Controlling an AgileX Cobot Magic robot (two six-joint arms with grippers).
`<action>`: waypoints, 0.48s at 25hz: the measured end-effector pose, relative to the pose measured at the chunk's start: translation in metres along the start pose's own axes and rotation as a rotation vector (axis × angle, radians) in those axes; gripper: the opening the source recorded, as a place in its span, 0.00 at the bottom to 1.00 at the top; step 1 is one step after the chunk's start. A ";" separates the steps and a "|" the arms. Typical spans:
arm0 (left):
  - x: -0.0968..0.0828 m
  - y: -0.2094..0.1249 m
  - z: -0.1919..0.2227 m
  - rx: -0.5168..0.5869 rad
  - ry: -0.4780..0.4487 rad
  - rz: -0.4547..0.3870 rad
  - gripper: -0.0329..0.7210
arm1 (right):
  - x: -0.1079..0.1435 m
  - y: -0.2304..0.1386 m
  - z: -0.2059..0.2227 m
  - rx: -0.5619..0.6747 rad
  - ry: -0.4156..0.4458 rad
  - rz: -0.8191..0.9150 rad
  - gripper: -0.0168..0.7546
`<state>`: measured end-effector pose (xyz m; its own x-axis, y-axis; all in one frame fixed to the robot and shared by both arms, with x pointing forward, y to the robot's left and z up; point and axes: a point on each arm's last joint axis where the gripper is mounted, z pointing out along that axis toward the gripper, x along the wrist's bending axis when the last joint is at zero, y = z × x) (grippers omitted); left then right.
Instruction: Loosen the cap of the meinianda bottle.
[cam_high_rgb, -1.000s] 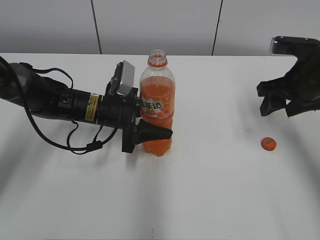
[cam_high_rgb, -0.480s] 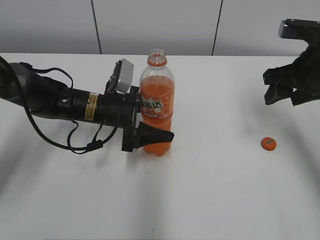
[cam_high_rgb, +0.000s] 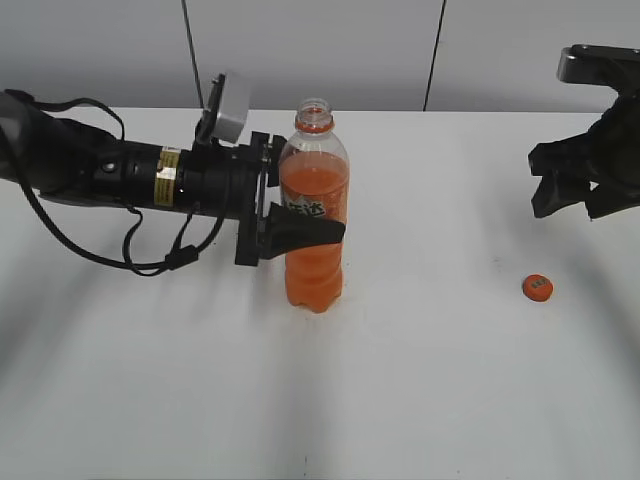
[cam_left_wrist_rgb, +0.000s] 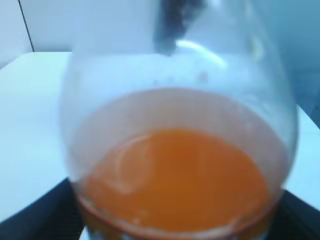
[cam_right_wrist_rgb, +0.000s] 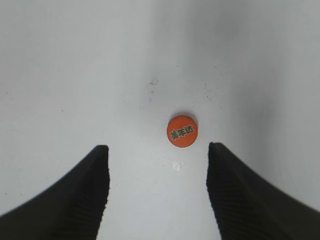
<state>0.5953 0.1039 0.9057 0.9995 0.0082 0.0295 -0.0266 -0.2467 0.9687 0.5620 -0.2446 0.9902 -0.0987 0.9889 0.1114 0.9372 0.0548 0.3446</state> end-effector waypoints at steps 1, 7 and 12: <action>0.001 0.005 -0.004 -0.006 0.007 0.000 0.78 | 0.000 0.000 -0.001 -0.002 0.000 0.000 0.62; 0.000 0.034 -0.016 -0.028 0.014 0.020 0.78 | 0.001 0.000 -0.016 -0.020 -0.002 -0.011 0.62; -0.004 0.059 -0.023 -0.039 0.014 0.034 0.78 | 0.003 0.007 -0.034 -0.055 0.002 -0.020 0.62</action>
<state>0.5889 0.1121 0.9682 0.9977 0.0136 0.0657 -0.0614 -0.2095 0.9759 0.5571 -0.2454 1.0246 -0.1181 0.9873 0.1059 0.9151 0.0668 0.3976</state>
